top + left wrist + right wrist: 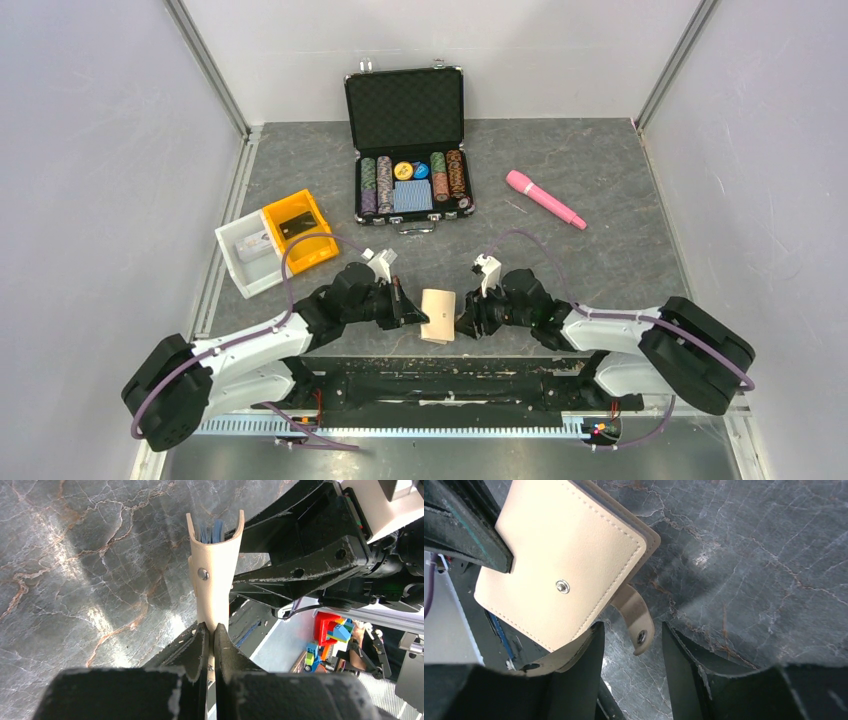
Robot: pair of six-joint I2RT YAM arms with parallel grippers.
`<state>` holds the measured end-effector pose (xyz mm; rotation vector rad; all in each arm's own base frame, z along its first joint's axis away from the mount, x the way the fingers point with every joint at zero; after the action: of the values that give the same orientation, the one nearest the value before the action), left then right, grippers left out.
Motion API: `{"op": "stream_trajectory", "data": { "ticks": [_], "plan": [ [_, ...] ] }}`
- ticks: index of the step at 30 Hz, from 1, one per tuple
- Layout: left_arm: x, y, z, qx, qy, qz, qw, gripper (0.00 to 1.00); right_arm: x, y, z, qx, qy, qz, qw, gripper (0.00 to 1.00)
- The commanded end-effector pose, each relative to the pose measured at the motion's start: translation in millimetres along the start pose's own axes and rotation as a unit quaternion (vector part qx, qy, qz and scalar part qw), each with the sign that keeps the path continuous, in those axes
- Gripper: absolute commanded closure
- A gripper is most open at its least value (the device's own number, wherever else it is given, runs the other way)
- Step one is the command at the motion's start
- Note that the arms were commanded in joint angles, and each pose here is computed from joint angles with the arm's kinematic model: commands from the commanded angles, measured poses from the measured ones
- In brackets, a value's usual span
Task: Take the credit cards out of the card holder
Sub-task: Open the card holder at the center of the board.
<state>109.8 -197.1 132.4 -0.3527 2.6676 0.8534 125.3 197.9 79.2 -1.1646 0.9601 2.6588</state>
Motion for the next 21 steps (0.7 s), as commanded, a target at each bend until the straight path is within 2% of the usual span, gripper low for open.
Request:
{"op": "stream_trajectory", "data": {
  "ticks": [1, 5, 6, 7, 15, 18, 21],
  "plan": [
    [-10.0, 3.7, -16.5, 0.037, -0.035, -0.019, 0.999, 0.98, -10.8, -6.3, 5.0, -0.023, -0.006, -0.030, 0.999, 0.56],
    [-10.1, 2.9, -14.7, 0.030, -0.034, -0.021, 0.999, 0.97, -12.1, -5.4, 0.2, 0.003, -0.014, -0.038, 0.999, 0.91],
    [-10.0, 2.6, -13.5, 0.024, -0.032, -0.021, 0.999, 0.92, -13.6, -3.7, -0.9, 0.013, -0.015, -0.045, 0.999, 0.98],
    [-10.1, 2.9, -12.8, 0.019, -0.031, -0.022, 0.999, 0.86, -13.5, -1.7, -2.8, 0.023, -0.015, -0.050, 0.998, 1.00],
    [-15.4, 6.6, -8.6, -0.046, -0.044, -0.023, 0.998, 0.34, -26.0, 17.6, 3.5, 0.040, -0.009, -0.090, 0.995, 1.00],
    [-19.9, 8.3, -11.6, -0.059, -0.053, -0.026, 0.997, 0.26, -28.8, 23.0, 9.6, 0.022, -0.018, -0.102, 0.994, 1.00],
    [-22.3, 6.3, -13.7, -0.062, -0.056, -0.021, 0.996, 0.22, -28.7, 25.6, 14.9, 0.000, -0.029, -0.109, 0.994, 1.00]
  ]
}}
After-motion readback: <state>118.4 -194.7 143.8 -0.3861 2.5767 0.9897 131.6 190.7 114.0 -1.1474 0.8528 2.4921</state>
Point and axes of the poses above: each gripper's point midway between its finger pads, its own y axis back along the fingers, its own z axis along the line the jaws close on, x = y × z, the point moved 9 cm from there along y, back along the fingers, and after that the axes turned 3 degrees about -y, right-handed, at the moved point
